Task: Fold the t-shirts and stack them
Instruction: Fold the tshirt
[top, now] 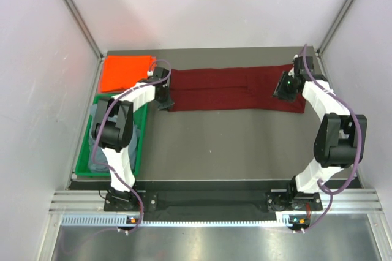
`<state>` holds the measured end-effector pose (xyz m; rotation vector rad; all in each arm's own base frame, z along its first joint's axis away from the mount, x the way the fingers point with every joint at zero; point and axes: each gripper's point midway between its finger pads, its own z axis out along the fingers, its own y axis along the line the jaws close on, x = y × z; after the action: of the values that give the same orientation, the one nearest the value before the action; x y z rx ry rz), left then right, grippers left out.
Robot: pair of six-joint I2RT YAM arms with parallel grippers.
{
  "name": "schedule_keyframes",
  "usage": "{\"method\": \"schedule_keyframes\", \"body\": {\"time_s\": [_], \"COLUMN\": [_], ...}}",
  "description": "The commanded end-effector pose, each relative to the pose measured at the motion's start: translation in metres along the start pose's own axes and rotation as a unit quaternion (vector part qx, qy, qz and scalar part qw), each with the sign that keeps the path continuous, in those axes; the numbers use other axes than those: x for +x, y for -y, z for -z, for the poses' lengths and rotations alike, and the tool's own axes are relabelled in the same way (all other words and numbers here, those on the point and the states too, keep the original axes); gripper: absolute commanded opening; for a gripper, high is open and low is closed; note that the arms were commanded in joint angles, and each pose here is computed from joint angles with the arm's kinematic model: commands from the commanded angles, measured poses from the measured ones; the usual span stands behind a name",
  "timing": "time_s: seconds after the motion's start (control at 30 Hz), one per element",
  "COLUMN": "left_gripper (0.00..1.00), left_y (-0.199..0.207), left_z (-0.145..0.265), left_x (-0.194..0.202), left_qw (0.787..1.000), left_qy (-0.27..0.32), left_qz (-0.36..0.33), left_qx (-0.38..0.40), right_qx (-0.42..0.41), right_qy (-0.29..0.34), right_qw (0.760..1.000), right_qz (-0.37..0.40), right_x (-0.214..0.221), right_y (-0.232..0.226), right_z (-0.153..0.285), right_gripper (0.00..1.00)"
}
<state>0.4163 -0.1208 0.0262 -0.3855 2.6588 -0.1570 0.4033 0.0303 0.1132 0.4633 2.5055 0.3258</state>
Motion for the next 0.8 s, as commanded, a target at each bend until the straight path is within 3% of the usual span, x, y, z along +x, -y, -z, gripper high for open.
{"method": "schedule_keyframes", "body": {"time_s": [0.0, 0.13, 0.5, 0.77], "left_gripper": [0.15, 0.0, 0.0, 0.0], "left_y": [-0.016, -0.022, -0.041, -0.043], "left_z": [-0.008, -0.004, 0.01, 0.03], "left_x": [0.01, 0.022, 0.055, 0.076], "left_qw": [1.0, 0.999, 0.997, 0.998], "left_qy": [-0.011, -0.022, -0.05, -0.055], "left_qz": [-0.001, 0.007, 0.006, 0.019], "left_qx": [-0.023, -0.033, -0.05, -0.034], "right_qx": [0.002, 0.026, 0.082, 0.107], "right_qy": [0.029, 0.027, 0.032, 0.031], "right_qw": [1.0, 0.999, 0.992, 0.987], "right_qz": [0.01, 0.013, -0.087, -0.114], "right_x": [-0.009, -0.01, -0.012, -0.002], "right_y": [-0.002, 0.012, 0.073, 0.095], "right_z": [0.015, 0.007, 0.006, 0.015], "right_gripper": [0.34, 0.34, 0.34, 0.35]}}
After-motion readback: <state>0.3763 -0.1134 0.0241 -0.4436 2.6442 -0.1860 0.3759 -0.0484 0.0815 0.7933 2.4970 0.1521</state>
